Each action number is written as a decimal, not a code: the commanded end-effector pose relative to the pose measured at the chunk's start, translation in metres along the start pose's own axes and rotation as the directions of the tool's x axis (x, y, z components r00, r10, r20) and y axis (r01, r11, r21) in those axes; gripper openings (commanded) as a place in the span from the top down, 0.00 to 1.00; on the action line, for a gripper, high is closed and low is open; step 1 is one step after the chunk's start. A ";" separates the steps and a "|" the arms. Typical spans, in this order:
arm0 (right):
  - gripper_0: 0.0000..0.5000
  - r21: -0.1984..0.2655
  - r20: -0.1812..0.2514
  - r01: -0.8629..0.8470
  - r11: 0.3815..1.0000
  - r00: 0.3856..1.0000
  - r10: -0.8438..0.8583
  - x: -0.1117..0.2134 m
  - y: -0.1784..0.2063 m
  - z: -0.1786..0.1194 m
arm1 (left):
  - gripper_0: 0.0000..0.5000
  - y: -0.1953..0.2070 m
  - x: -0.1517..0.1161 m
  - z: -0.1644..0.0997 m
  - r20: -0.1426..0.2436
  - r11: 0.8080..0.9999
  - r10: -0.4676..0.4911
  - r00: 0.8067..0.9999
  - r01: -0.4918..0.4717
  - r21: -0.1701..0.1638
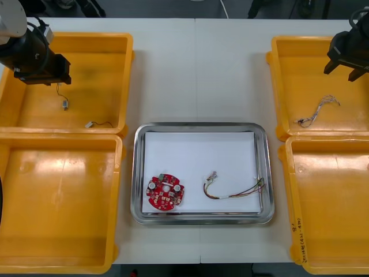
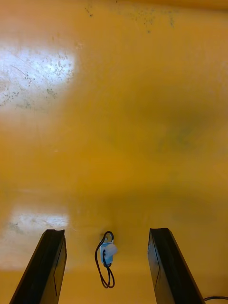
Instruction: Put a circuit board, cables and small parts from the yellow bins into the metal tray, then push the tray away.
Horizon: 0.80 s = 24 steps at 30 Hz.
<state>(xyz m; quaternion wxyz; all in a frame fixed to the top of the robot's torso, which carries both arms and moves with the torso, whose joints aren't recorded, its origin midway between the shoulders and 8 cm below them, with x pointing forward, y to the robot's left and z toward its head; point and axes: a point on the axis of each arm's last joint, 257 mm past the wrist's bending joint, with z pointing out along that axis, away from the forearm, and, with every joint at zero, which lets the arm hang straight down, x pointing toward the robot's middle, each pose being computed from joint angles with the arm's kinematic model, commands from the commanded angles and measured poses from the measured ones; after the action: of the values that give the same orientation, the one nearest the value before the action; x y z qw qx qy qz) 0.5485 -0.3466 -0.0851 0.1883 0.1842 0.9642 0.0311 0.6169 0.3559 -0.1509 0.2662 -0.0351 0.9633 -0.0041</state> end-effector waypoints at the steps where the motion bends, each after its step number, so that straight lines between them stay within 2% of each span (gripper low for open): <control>1: 0.00 -0.009 0.074 -0.076 0.997 0.994 0.076 -0.030 0.001 -0.021 | 0.00 -0.012 -0.035 -0.040 0.066 0.999 0.032 0.997 -0.032 0.003; 3: 0.00 -0.006 0.074 -0.095 0.995 0.993 0.095 -0.033 0.000 -0.015 | 0.00 -0.009 -0.034 -0.047 0.053 0.999 0.038 0.998 -0.038 -0.006; 5: 0.00 -0.022 0.071 -0.128 0.992 0.989 0.130 -0.037 0.003 -0.006 | 0.00 -0.006 -0.028 -0.059 0.028 0.999 0.046 0.999 -0.045 -0.014; 8: 0.00 -0.051 0.074 -0.163 0.985 0.983 0.167 -0.042 0.006 0.004 | 0.00 -0.006 -0.022 -0.064 0.005 0.998 0.054 0.999 -0.054 -0.023; 11: 0.00 -0.055 0.085 -0.182 0.982 0.979 0.186 -0.047 0.004 0.014 | 0.00 -0.007 -0.018 -0.066 -0.012 0.999 0.046 0.999 -0.046 -0.021; 17: 0.00 -0.055 0.088 -0.211 0.976 0.973 0.215 -0.049 0.003 0.029 | 0.00 -0.004 -0.012 -0.064 0.005 0.999 0.040 0.999 -0.040 -0.021; 24: 0.00 -0.060 0.038 -0.277 0.959 0.959 0.280 -0.039 -0.001 0.055 | 0.00 0.001 0.004 -0.056 0.011 0.999 0.045 0.999 -0.045 -0.029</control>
<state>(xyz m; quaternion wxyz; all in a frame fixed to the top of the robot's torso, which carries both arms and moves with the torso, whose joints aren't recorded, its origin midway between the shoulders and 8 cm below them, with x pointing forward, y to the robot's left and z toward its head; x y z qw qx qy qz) 0.5859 -0.3752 -0.1473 0.1881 0.2955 0.9354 0.0487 0.5874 0.3318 -0.1221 0.2515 0.0161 0.9677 0.0050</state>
